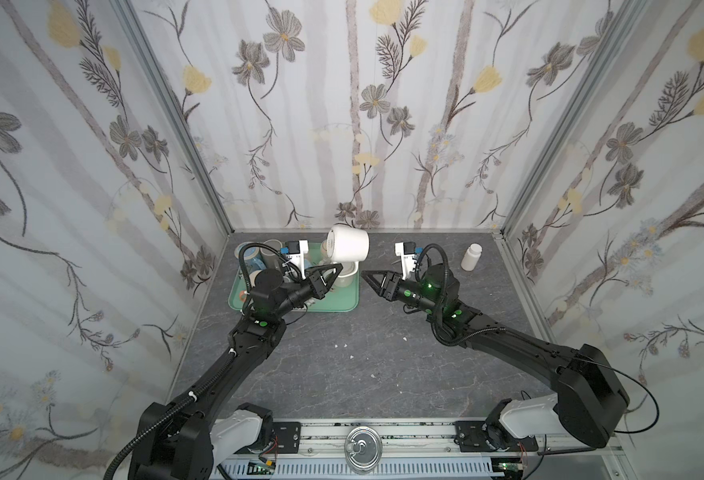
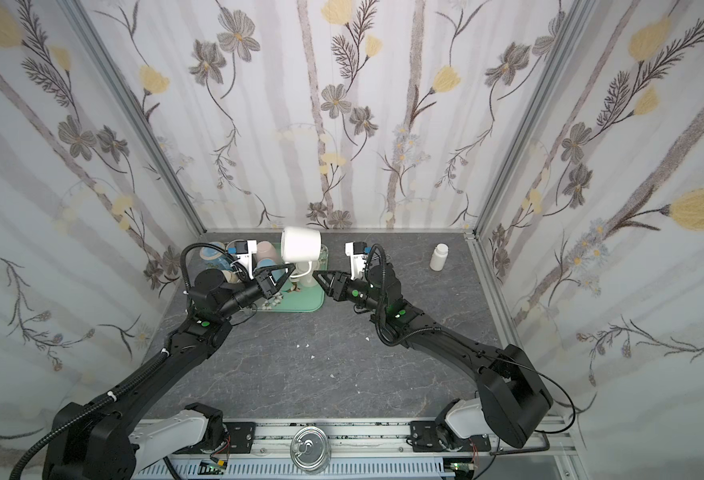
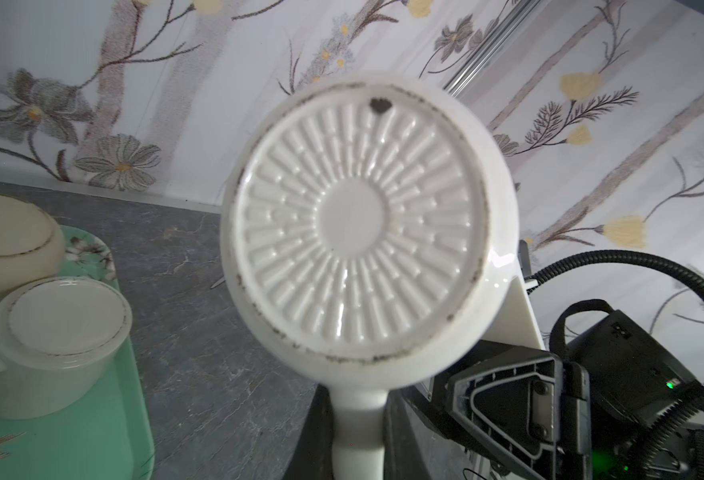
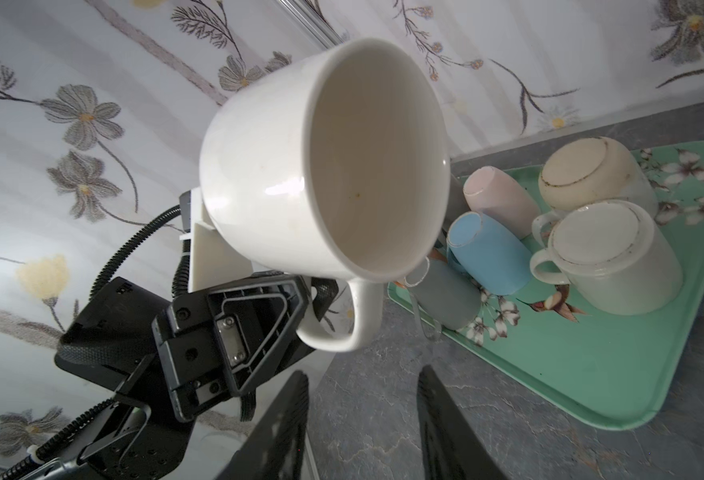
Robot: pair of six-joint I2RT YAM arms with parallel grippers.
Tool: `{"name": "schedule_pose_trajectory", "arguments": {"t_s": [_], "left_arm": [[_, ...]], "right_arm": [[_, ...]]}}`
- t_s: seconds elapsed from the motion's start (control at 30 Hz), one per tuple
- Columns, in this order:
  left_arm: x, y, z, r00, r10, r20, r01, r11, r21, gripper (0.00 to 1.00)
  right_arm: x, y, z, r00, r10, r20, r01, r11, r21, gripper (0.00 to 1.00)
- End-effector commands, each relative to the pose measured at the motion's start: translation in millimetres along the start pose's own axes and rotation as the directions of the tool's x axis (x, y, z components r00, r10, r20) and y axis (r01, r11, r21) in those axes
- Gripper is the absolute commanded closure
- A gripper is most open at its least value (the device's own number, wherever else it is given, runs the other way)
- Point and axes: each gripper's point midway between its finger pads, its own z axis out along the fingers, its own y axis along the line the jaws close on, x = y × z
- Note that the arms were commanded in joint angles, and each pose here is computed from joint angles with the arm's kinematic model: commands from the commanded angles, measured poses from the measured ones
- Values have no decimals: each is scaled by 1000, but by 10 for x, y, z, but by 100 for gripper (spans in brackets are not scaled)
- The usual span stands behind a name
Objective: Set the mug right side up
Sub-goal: 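Grasp the white mug's handle with the right gripper from the left gripper, then carry the upright white mug away with the right gripper while the left gripper releases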
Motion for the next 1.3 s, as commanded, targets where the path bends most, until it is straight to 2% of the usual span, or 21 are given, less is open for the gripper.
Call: {"name": "schedule_pose_trajectory", "arguments": {"t_s": [0.0, 0.2, 0.33, 0.43, 0.5, 0.53, 0.63, 0.67, 0.73, 0.8, 0.9, 1.03, 1.1, 1.13, 1.17, 1.27], "left_arm": [[-270, -471, -45, 996, 18, 86, -34, 981, 191, 100], [-259, -559, -57, 997, -13, 75, -6, 968, 253, 100], [-229, -570, -46, 998, -25, 57, 9, 962, 272, 100], [-202, -543, -37, 998, -30, 47, 16, 963, 269, 100], [-179, -521, -26, 999, -34, 38, 23, 964, 265, 100], [-177, -517, -23, 999, -33, 36, 22, 964, 264, 100], [-139, -471, -4, 999, -33, 21, 27, 968, 248, 98], [-124, -471, -2, 1000, -27, 13, 23, 968, 249, 90], [-94, -448, 5, 1000, -19, -1, 19, 970, 241, 66], [-72, -431, 12, 1000, -11, -13, 14, 973, 232, 51], [-39, -404, 22, 999, 6, -32, 1, 976, 216, 40], [2, -270, 37, 998, 35, -42, -28, 989, 146, 37], [13, -145, 59, 997, 56, -53, -52, 996, 79, 37], [22, -64, 72, 996, 63, -62, -61, 997, 36, 37], [32, 17, 86, 995, 69, -72, -70, 998, -6, 37], [52, 299, 116, 991, 79, -104, -93, 985, -144, 40]], "right_arm": [[-113, 221, 39, 999, -30, 12, 31, 996, -88, 56], [-189, 372, 145, 1000, -29, 1, 29, 988, -151, 58], [-249, 465, 193, 1000, -29, 7, 30, 981, -193, 66], [-278, 547, 214, 999, -36, 7, 37, 973, -229, 78], [-282, 559, 217, 999, -35, 8, 36, 971, -237, 96], [-285, 554, 220, 999, -34, 9, 35, 971, -235, 100], [-296, 490, 211, 1000, -29, 9, 30, 979, -201, 100], [-304, 464, 197, 999, -31, 12, 33, 982, -185, 100], [-340, 430, 140, 998, -54, 28, 58, 986, -159, 100], [-384, 382, 61, 996, -81, 42, 86, 988, -132, 100], [-498, 189, -77, 993, -95, 73, 99, 994, -44, 100], [-649, -101, -268, 988, -124, 91, 117, 990, 80, 100], [-730, -428, -410, 985, -144, 95, 117, 964, 239, 100], [-759, -655, -508, 985, -149, 89, 110, 932, 345, 100], [-789, -864, -612, 985, -150, 86, 98, 894, 437, 100], [-818, -1497, -1011, 985, -162, 52, 85, 731, 678, 100]]}}
